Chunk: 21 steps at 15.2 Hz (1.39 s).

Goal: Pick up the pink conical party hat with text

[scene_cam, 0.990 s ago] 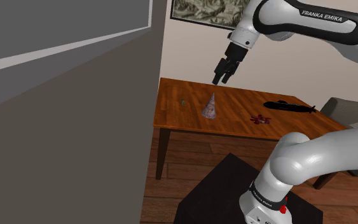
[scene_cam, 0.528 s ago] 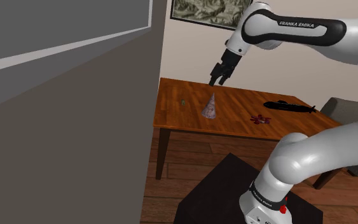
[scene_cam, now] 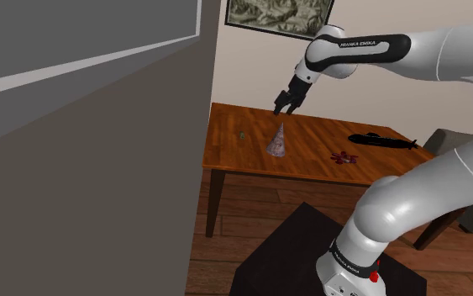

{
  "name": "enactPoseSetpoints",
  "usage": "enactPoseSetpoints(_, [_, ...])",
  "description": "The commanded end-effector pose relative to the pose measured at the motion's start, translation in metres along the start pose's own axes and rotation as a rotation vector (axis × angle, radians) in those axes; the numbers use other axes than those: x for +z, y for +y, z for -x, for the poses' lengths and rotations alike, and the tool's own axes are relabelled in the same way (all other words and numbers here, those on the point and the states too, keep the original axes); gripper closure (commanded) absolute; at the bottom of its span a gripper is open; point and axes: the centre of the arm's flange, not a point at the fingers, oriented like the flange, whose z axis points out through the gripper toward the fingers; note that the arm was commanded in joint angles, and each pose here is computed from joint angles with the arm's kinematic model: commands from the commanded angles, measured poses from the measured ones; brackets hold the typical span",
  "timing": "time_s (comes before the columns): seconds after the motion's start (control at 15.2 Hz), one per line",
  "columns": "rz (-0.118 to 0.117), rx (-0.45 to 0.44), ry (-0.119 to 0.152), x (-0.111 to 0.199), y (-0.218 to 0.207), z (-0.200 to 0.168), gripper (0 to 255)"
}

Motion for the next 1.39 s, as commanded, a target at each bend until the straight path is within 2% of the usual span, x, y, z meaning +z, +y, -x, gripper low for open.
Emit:
enactPoseSetpoints(0.0, [0.006,0.022,0.014,0.007,0.018,-0.011,0])
enactPoseSetpoints(1.32, [0.056,0.237,0.140,0.103,0.233,-0.094,0])
